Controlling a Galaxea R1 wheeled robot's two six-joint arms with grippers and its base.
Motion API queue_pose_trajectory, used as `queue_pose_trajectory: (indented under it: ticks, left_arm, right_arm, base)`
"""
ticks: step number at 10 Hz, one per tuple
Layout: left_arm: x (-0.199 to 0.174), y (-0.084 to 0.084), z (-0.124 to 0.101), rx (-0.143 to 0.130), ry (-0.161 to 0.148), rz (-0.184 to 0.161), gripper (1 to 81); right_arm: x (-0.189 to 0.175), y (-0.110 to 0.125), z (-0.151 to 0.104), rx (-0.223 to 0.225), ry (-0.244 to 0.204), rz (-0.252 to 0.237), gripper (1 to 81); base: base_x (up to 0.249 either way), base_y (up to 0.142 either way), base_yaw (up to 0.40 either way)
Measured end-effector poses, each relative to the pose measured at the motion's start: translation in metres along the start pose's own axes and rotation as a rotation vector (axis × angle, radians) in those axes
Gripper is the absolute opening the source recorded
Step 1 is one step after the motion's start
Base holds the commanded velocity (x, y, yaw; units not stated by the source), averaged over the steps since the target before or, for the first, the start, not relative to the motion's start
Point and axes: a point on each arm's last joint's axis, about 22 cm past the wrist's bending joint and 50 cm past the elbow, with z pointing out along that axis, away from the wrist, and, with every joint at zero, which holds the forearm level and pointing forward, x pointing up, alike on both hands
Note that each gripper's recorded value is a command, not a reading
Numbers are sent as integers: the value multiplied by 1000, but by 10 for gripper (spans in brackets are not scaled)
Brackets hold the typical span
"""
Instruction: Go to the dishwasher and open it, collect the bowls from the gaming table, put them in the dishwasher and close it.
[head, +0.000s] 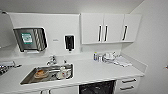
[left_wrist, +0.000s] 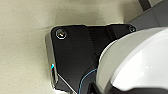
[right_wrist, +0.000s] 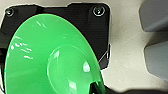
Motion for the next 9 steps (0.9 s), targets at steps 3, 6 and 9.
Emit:
queue_pose_trajectory:
  ticks: [3, 6, 9]
  left_arm:
    - [0, 0, 0, 0, 0, 0, 10]
    - [2, 0, 0, 0, 1, 0, 10]
    - [-2, 0, 0, 1, -3, -2, 10]
  right_arm:
    - [0, 0, 0, 0, 0, 1, 10]
    - [3, 0, 0, 1, 3, 1, 10]
    - [-3, 3, -2, 1, 2, 3, 10]
  base:
    - [86, 0, 0]
    - [0, 0, 0]
    - [0, 0, 0]
